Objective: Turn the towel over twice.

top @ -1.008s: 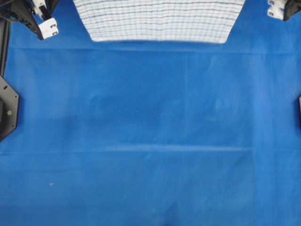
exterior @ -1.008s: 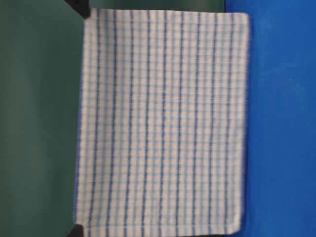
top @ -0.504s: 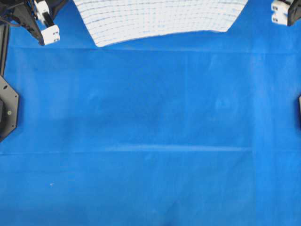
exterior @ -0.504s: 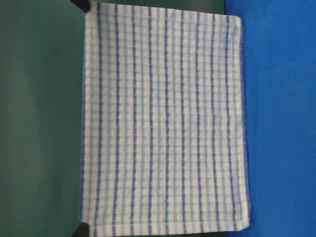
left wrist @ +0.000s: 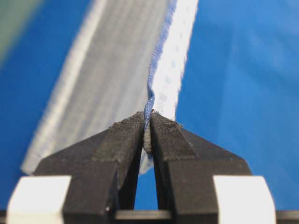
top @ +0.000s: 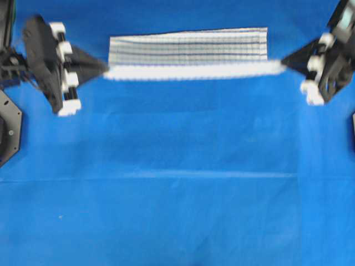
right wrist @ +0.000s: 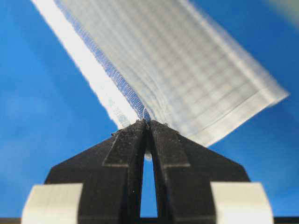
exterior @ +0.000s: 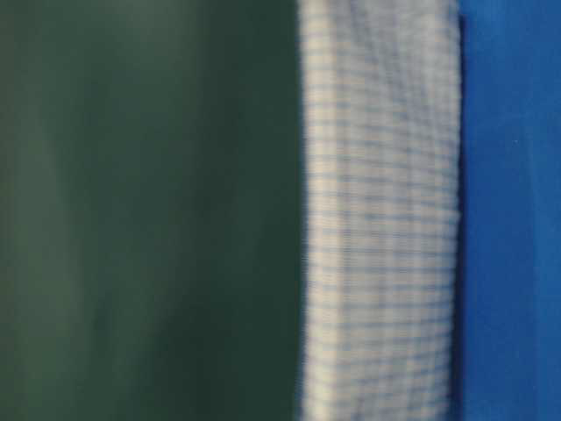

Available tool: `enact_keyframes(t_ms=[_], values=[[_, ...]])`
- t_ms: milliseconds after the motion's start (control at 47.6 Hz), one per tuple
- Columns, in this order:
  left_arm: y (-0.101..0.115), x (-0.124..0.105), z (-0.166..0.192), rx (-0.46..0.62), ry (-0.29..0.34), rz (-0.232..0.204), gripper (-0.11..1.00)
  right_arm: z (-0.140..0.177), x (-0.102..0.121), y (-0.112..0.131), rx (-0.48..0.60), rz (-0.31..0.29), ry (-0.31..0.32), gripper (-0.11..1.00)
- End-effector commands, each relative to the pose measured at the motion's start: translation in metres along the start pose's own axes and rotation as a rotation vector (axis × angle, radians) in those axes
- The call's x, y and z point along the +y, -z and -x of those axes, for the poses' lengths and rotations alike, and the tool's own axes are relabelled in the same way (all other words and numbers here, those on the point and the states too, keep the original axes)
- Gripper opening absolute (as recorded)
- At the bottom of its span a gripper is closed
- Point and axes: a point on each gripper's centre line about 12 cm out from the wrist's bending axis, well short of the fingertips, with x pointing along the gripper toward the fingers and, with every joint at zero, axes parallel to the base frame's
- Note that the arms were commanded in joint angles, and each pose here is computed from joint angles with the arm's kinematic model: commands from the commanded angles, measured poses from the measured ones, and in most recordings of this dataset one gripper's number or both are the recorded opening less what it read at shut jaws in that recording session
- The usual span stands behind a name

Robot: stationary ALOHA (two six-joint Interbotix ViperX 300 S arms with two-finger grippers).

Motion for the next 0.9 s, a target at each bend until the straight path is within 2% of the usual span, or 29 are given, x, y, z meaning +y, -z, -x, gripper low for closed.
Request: enact_keyframes(t_ms=[0,168,252,399,546,882], values=[[0.007,-0.014,-0.008,0.028,0.048,0.01,0.04,-0.006,0.01,0.01,0.025,-0.009,-0.038,0.05],[0.035,-0.045,-0.028,0.138,0.134,0.074,0.04,-0.021,0.027,0.038,0.111,-0.01,-0.089,0.05],[0.044,-0.061,-0.035,0.177,0.175,0.088,0.04,-0.027,0.037,0.049,0.153,-0.004,-0.113,0.05],[0.059,-0.093,-0.04,0.235,0.258,0.08,0.04,-0.034,0.055,0.066,0.21,0.009,-0.158,0.05],[0.063,-0.115,-0.035,0.248,0.32,0.076,0.04,-0.039,0.075,0.081,0.248,0.022,-0.208,0.05],[0.067,-0.133,-0.029,0.264,0.372,0.058,0.04,-0.04,0.103,0.097,0.309,0.039,-0.268,0.05]])
